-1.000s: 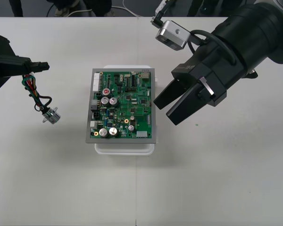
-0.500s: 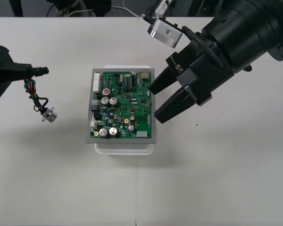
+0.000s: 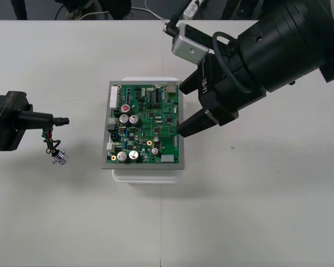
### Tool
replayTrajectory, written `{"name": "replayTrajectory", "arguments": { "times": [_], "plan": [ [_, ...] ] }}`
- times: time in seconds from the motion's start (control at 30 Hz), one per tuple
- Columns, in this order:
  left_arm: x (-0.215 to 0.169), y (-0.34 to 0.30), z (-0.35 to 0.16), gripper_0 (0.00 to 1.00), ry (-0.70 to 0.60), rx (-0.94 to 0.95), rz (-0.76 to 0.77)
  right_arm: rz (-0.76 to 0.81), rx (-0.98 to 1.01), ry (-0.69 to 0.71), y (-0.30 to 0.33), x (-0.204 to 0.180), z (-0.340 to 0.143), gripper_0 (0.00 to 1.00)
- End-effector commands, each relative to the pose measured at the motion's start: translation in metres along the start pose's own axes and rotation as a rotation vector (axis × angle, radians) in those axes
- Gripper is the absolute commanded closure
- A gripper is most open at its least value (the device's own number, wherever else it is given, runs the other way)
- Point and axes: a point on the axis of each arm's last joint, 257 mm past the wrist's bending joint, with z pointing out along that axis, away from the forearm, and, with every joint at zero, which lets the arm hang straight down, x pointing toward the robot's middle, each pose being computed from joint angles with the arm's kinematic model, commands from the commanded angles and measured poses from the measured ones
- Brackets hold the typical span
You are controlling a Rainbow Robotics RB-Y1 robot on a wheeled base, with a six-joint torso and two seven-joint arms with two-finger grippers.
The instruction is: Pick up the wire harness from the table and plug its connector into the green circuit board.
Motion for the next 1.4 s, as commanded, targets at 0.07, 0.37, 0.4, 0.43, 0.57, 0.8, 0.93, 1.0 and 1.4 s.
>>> {"name": "replayTrajectory", "arguments": {
  "times": [0.07, 0.37, 0.4, 0.43, 0.57, 0.8, 0.93, 1.0, 1.4],
  "plan": [
    [0.001, 0.001, -0.012, 1.00, 0.065, 0.027, 0.167, -0.132, 0.088, -0.013, 0.000, -0.009, -0.004, 0.00],
    [0.016, -0.001, -0.007, 1.00, 0.072, 0.048, 0.225, -0.253, 0.206, -0.004, 0.000, -0.024, -0.002, 0.00],
    [0.017, -0.001, -0.006, 1.00, 0.070, 0.050, 0.227, -0.258, 0.212, -0.003, 0.000, -0.024, -0.002, 0.00],
    [0.018, -0.001, -0.005, 1.00, 0.066, 0.051, 0.233, -0.267, 0.221, -0.003, 0.000, -0.026, -0.002, 0.00],
    [0.020, 0.001, -0.002, 1.00, 0.061, 0.061, 0.262, -0.289, 0.255, 0.004, -0.004, -0.028, 0.001, 0.00],
    [0.013, -0.001, 0.005, 1.00, -0.004, 0.063, 0.244, -0.343, 0.342, -0.002, -0.011, -0.040, 0.000, 0.00],
    [0.006, -0.006, 0.012, 1.00, -0.023, 0.084, 0.253, -0.385, 0.386, 0.062, -0.012, -0.027, 0.009, 0.00],
    [0.003, -0.007, 0.014, 1.00, -0.030, 0.093, 0.263, -0.408, 0.401, 0.091, -0.010, -0.021, 0.014, 0.00],
    [-0.008, -0.014, 0.026, 1.00, -0.037, 0.139, 0.327, -0.412, 0.428, 0.164, -0.020, 0.000, 0.021, 0.00]
  ]
}}
